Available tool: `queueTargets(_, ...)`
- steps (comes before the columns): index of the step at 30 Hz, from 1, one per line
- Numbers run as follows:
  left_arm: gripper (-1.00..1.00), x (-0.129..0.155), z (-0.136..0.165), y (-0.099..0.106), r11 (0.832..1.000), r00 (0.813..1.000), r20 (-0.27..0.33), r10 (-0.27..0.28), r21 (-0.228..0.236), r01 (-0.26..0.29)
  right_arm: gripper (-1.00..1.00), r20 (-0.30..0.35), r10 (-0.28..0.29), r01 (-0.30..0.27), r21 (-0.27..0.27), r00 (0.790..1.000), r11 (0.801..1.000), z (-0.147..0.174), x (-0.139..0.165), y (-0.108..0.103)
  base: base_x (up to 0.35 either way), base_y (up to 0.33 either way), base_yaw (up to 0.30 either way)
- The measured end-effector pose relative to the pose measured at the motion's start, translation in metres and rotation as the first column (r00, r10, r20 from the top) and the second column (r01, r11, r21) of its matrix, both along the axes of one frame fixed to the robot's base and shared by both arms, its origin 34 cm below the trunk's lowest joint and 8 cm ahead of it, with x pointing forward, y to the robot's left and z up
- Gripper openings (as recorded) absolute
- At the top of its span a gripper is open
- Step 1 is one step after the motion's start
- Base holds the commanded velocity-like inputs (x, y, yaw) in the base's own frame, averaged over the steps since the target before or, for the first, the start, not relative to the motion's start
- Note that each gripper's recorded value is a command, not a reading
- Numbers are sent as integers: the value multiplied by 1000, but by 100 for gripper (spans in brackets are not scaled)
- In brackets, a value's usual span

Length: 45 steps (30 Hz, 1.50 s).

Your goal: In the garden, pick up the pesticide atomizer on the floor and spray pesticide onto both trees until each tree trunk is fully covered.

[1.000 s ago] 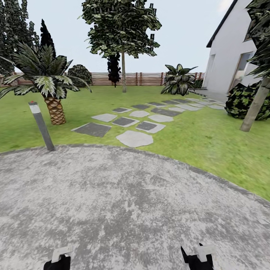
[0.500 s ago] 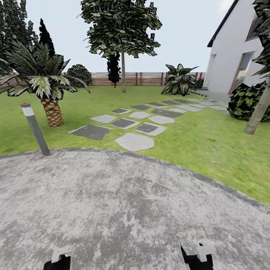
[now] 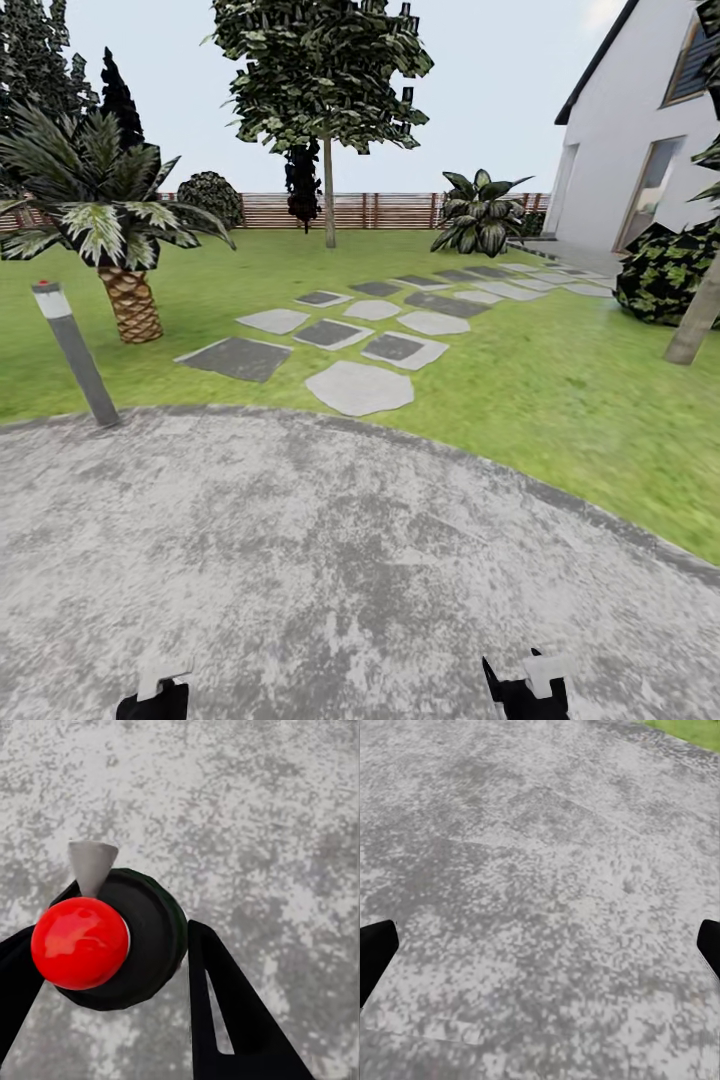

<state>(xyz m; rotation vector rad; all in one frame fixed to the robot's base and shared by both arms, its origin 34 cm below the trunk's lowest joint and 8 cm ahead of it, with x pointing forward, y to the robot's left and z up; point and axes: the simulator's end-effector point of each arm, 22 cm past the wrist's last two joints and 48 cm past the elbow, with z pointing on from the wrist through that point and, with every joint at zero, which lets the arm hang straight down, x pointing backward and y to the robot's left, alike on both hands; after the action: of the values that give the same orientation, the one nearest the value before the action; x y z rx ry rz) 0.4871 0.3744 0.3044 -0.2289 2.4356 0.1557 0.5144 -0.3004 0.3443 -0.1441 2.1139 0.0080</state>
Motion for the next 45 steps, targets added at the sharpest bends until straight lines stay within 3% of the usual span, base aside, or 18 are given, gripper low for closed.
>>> queueTargets(45, -100, 0, 0, -1, 1000, 1000, 0, 0, -1, 0, 100, -12, -1, 1, 0, 1000, 1000, -4, -4, 0, 340, 0, 0)
